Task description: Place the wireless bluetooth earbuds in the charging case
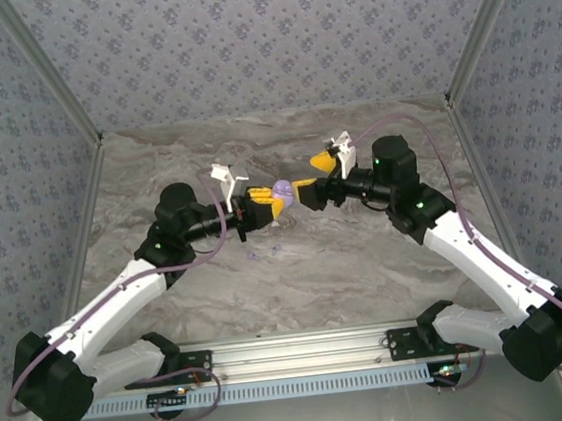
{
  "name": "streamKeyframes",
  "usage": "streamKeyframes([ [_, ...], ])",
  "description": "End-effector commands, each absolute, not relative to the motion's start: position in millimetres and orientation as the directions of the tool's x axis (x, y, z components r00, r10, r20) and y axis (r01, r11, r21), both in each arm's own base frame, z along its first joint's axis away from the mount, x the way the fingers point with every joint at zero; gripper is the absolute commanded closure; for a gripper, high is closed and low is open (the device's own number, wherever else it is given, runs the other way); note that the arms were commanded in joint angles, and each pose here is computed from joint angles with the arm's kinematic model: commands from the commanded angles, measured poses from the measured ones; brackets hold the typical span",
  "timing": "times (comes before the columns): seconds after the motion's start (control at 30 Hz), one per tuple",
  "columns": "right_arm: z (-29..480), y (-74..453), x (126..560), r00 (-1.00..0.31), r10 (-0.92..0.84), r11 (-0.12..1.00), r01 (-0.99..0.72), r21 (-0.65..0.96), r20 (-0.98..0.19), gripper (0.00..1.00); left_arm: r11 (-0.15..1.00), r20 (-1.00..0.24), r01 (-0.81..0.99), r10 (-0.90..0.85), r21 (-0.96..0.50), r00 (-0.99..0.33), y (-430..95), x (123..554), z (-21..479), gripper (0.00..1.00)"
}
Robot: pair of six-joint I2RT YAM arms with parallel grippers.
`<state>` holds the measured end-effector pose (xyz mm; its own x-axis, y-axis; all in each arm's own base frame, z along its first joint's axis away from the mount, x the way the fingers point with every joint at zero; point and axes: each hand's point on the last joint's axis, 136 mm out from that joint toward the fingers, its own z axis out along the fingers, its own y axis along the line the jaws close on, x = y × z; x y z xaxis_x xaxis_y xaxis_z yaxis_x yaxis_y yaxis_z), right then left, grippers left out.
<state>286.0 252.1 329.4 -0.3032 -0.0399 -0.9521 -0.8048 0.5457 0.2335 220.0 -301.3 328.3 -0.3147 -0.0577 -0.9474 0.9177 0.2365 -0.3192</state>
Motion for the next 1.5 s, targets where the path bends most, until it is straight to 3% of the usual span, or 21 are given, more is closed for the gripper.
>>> streamKeyframes([
  [0.0, 345.8, 251.0, 294.7, -0.298, -0.001, 0.556, -0.794, 0.247, -0.954, 0.14, 0.194, -0.968, 0.949, -0.080, -0.248, -0.236, -300.4, 207.4, 349.4, 0.96],
  [0.3, 356.8, 235.6, 289.1, -0.286, 0.046, 0.575, -0.776, 0.260, -0.957, 0.13, 0.294, -0.974, 0.928, -0.072, -0.228, -0.216, -291.2, 217.0, 341.5, 0.97],
  [0.4, 341.0, 229.3, 291.0, -0.339, 0.014, 0.614, -0.739, 0.276, -0.941, 0.13, 0.349, -0.979, 0.914, -0.094, -0.204, -0.183, -283.1, 220.6, 342.9, 0.99],
  [0.57, 280.5, 229.3, 301.5, -0.542, -0.071, 0.697, -0.628, 0.347, -0.838, 0.20, 0.454, -0.981, 0.875, -0.165, -0.168, -0.102, -261.0, 223.8, 349.9, 1.00],
  [0.77, 191.9, 271.8, 295.9, -0.746, -0.194, 0.745, -0.535, 0.398, -0.637, 0.29, 0.513, -0.977, 0.849, -0.211, -0.130, -0.022, -238.6, 214.4, 362.9, 1.00],
  [0.9, 143.4, 305.4, 287.2, -0.814, -0.295, 0.763, -0.516, 0.389, -0.501, 0.34, 0.522, -0.975, 0.846, -0.223, -0.109, 0.012, -228.5, 204.1, 372.5, 1.00],
  [1.47, 55.0, 383.3, 274.7, -0.767, -0.579, 0.770, -0.626, 0.124, -0.276, 0.51, 0.516, -0.963, 0.854, -0.257, -0.061, 0.087, -205.8, 172.4, 392.4, 1.00],
])
